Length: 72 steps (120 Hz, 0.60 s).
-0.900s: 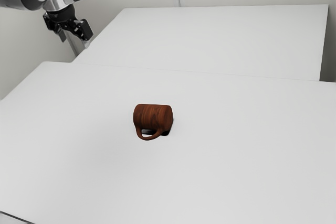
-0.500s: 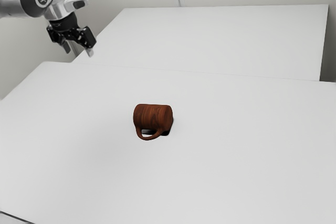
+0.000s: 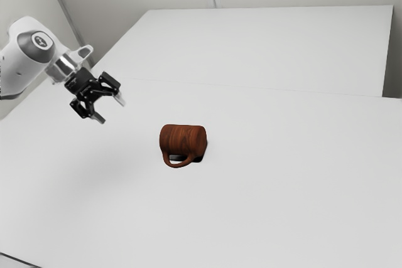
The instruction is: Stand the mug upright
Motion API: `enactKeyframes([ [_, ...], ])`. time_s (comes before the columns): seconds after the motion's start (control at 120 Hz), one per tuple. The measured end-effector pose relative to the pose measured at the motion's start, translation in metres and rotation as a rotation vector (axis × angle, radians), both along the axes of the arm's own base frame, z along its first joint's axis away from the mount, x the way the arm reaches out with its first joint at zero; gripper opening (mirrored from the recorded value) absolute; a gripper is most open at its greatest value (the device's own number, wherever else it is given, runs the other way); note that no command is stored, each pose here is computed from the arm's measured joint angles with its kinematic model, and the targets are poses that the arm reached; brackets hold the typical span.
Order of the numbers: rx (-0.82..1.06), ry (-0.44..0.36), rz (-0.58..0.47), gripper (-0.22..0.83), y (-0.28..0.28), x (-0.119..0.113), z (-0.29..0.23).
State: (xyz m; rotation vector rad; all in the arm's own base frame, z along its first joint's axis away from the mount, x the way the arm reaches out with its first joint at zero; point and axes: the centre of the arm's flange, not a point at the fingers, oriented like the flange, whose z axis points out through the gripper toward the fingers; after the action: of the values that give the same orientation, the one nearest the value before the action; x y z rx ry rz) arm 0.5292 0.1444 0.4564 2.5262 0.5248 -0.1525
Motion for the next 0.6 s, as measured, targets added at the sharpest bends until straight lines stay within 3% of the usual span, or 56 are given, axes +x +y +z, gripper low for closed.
enactKeyframes([
  [0.258, -0.133, 0.043, -0.006, 0.61, -0.035, 0.026, -0.068],
  [0.6, -0.237, -0.01, 0.063, 0.61, -0.033, 0.053, -0.13],
])
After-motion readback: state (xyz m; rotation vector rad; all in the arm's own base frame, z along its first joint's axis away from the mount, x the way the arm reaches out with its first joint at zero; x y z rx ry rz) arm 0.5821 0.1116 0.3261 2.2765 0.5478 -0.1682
